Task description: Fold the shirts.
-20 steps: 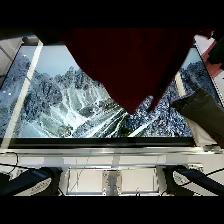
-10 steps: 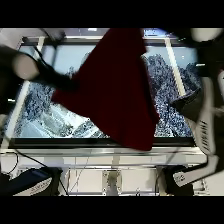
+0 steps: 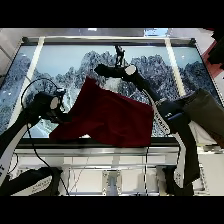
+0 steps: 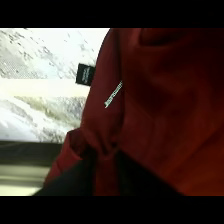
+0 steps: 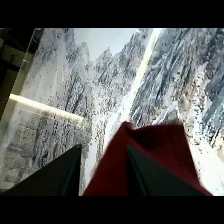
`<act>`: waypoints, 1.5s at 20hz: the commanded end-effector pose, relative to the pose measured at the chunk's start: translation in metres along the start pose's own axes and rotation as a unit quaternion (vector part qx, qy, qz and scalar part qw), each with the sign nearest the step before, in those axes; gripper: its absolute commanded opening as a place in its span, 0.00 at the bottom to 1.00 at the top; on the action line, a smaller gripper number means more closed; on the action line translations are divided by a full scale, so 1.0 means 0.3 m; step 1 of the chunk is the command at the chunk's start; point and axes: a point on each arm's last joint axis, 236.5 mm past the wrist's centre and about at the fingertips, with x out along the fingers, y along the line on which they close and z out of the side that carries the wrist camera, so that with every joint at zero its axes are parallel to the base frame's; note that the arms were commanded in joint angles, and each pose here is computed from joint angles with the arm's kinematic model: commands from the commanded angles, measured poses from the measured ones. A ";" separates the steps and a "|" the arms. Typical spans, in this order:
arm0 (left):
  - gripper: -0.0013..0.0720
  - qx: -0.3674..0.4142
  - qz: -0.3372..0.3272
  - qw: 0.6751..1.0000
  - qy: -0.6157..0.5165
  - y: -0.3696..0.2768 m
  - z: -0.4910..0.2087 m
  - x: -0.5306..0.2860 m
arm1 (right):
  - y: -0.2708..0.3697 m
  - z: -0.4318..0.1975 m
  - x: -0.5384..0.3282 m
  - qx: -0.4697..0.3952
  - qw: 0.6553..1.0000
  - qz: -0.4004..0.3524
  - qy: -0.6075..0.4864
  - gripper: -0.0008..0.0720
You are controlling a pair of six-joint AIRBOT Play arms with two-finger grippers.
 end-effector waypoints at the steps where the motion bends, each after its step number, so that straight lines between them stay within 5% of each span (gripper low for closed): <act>1: 0.73 -0.045 -0.016 0.994 -0.099 0.047 0.174 -0.029 | -0.040 0.045 -0.087 0.001 1.000 0.002 0.020 0.49; 4: 0.74 -0.032 -0.021 0.976 -0.214 0.100 0.387 -0.193 | -0.173 0.096 -0.385 -0.034 0.992 -0.066 0.099 0.49; 7: 0.74 -0.017 -0.017 0.956 -0.292 0.159 0.529 -0.294 | -0.355 0.074 -0.780 -0.023 0.958 -0.211 0.192 0.49; 10: 0.74 -0.036 -0.091 0.954 -0.284 0.116 0.609 -0.259 | -0.429 0.025 -1.073 0.009 0.919 -0.302 0.253 0.49; 13: 0.74 -0.031 -0.178 0.958 -0.222 -0.013 0.664 -0.149 | -0.425 -0.087 -1.180 0.054 0.894 -0.301 0.327 0.49; 23: 0.74 -0.026 -0.204 0.969 -0.136 -0.078 0.824 0.050 | -0.566 -0.480 -1.185 0.159 0.827 -0.282 0.459 0.49; 27: 0.72 -0.017 -0.225 0.966 -0.126 -0.111 0.867 0.059 | -0.608 -0.574 -1.112 0.191 0.835 -0.263 0.443 0.51; 29: 0.72 -0.016 -0.227 0.966 -0.119 -0.116 0.875 0.077 | -0.616 -0.575 -1.029 0.206 0.859 -0.240 0.403 0.74; 30: 0.72 -0.015 -0.228 0.967 -0.115 -0.118 0.875 0.086 | -0.622 -0.564 -0.988 0.214 0.871 -0.230 0.378 0.74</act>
